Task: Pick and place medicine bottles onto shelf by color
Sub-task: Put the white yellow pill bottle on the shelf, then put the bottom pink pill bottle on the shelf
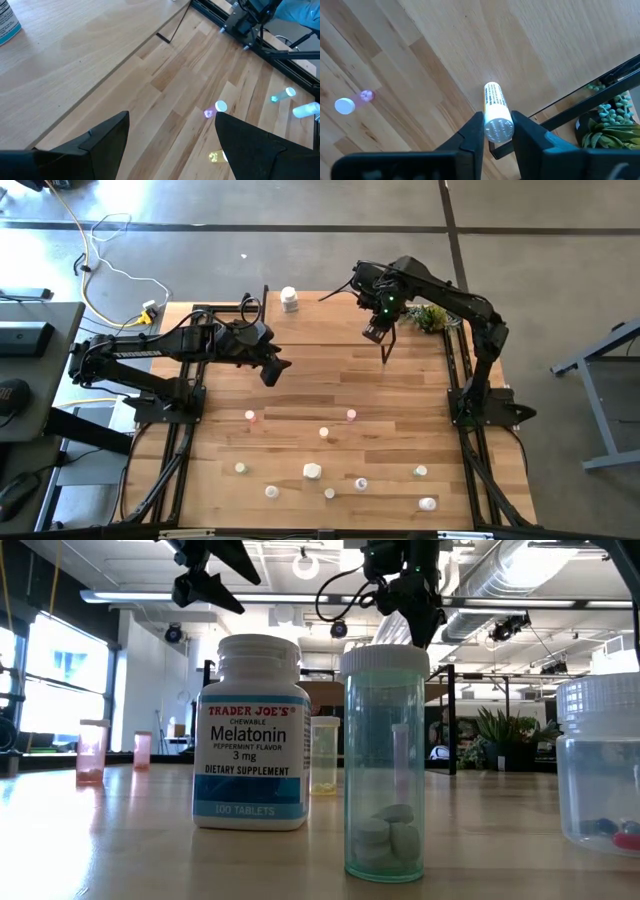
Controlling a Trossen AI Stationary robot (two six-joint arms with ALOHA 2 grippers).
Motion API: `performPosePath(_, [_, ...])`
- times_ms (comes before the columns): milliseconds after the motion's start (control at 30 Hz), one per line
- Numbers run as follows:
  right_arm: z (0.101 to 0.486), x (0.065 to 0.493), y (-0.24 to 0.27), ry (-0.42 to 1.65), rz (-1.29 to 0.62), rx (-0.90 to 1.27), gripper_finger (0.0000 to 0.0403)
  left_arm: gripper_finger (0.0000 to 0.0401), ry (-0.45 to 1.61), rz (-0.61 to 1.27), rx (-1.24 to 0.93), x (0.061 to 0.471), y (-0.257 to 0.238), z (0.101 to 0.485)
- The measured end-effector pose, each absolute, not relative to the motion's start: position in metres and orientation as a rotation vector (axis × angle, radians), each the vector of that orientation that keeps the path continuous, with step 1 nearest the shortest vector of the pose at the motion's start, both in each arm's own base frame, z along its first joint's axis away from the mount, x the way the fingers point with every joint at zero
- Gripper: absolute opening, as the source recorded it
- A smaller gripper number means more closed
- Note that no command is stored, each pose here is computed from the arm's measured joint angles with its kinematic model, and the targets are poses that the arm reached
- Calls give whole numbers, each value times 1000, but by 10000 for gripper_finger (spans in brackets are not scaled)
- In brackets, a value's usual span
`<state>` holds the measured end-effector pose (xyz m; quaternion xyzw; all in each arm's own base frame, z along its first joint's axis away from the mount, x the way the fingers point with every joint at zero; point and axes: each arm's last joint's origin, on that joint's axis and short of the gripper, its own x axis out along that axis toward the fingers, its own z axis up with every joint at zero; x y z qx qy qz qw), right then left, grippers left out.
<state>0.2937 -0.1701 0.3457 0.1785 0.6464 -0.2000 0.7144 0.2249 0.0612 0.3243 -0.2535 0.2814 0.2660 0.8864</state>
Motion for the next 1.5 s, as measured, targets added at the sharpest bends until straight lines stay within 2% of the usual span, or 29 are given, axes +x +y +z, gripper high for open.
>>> performPosePath(333, [346,293,-171,1439,-450,362,124,287,585,553,-527,225,61,324])
performPosePath(867, [384,292,-171,1296,-496,305,126,287,597,546,-502,225,61,324])
performPosePath(1133, [413,288,-168,1187,-495,256,126,287,687,561,-500,213,58,320])
performPosePath(1500, [442,280,-164,1076,-484,190,126,287,894,412,-416,201,8,313])
